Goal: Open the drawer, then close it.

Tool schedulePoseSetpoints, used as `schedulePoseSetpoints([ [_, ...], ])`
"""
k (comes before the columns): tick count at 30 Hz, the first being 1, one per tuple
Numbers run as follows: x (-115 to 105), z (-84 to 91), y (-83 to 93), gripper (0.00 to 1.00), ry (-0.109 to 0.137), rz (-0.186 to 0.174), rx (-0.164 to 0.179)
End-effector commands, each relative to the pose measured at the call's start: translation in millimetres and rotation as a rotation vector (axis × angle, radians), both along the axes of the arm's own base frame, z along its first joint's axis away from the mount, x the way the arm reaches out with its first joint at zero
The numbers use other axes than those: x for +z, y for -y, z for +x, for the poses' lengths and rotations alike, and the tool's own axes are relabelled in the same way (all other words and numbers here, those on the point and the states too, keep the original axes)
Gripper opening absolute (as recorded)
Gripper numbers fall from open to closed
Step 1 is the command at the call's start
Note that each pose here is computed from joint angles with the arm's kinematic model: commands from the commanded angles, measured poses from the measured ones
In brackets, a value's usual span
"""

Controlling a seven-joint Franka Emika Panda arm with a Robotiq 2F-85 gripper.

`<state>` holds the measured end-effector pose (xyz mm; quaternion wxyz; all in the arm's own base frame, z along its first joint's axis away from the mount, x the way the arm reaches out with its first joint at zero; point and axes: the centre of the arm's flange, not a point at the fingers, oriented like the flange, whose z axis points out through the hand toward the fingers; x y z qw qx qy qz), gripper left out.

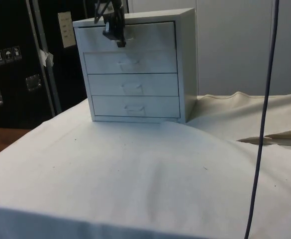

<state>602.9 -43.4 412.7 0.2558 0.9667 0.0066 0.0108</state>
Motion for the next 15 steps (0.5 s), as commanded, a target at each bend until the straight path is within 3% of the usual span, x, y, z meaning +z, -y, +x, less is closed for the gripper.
schedulePoseSetpoints([
  [1,-1,1.0,-10.1,0.00,0.002,-0.003,0.002],
  [15,-2,2.6,-46.8,0.00,0.004,-0.061,-0.003],
])
